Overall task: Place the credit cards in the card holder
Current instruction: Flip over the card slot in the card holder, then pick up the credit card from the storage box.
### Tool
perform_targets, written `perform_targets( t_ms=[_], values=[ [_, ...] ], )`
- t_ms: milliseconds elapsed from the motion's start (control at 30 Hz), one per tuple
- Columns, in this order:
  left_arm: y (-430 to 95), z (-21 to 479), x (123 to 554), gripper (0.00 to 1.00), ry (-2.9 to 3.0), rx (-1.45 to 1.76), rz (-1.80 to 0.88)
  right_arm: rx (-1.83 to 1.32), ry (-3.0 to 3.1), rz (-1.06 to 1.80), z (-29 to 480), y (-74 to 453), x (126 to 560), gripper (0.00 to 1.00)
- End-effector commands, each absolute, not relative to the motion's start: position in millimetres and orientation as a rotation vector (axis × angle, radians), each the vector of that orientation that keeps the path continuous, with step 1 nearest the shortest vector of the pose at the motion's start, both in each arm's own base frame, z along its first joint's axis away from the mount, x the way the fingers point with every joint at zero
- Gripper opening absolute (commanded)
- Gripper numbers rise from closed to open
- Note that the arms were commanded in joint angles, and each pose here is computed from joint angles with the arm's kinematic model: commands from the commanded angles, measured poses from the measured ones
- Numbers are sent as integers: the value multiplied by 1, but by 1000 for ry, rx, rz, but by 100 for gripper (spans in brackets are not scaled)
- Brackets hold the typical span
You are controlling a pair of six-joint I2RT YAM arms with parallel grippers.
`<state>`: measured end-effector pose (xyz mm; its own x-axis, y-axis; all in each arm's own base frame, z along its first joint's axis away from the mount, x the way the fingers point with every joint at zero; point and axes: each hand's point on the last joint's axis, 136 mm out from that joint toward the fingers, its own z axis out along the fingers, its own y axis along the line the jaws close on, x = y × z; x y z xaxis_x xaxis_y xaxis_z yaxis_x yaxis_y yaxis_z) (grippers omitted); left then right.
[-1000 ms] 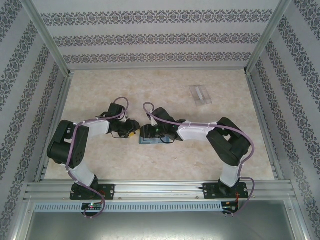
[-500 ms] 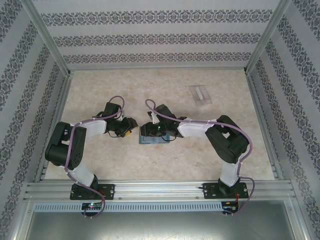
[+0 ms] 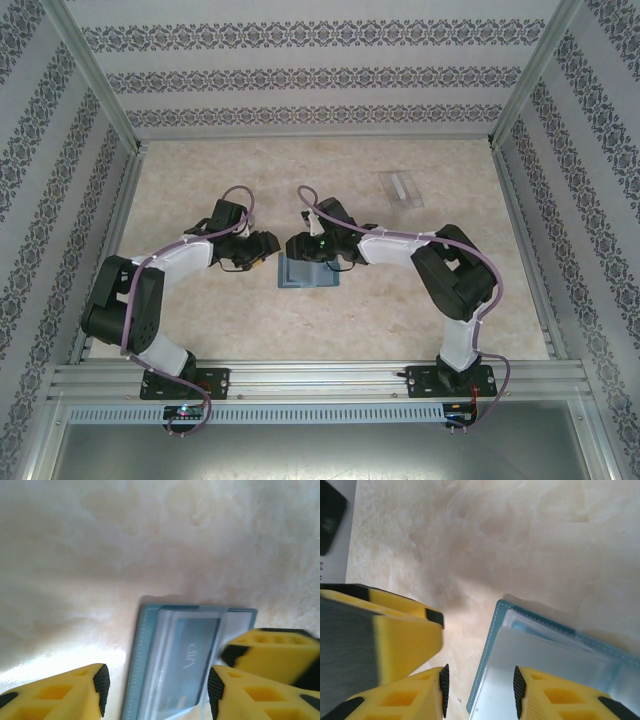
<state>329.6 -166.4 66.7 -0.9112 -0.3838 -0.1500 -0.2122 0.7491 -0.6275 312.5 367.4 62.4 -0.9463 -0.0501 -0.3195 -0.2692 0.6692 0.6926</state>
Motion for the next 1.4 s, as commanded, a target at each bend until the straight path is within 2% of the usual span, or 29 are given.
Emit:
perform_targets(
  t_ms=[0,167,267,467,567,667,767,867,1000,1100,1267,1367],
  values=[
    [-156,67,321,58,2711,-487,-840,-323,2639,1125,46,381,297,40],
    [-143,72,317,58,2692,-580,-875,-340,2654,1017,31,378,293,40],
    [-141,78,315,58,2704,-546,-844,-348,2617,804,29,358,301,40],
    [-139,77,311,58,2701,-549,-844,-378,2433,891,106,363,310,45],
    [-141,77,310,58,2704,-549,-862,-349,2356,854,137,347,323,48],
    [-147,78,310,58,2675,-524,-904,-302,2314,830,155,322,341,48],
    [-153,77,309,57,2691,-469,-868,-198,2299,689,163,270,370,49],
    [-153,77,306,57,2685,-433,-805,-78,2285,424,173,201,397,49],
    [-154,73,307,57,2705,-426,-788,-14,2264,-12,181,129,419,59],
    [-156,73,307,57,2709,-419,-783,-13,2258,-146,179,105,437,68],
    [-153,71,304,57,2731,-413,-745,8,2340,-198,157,79,464,70],
    [-152,70,302,58,2728,-420,-732,-22,2413,-137,137,77,481,71]
  ],
)
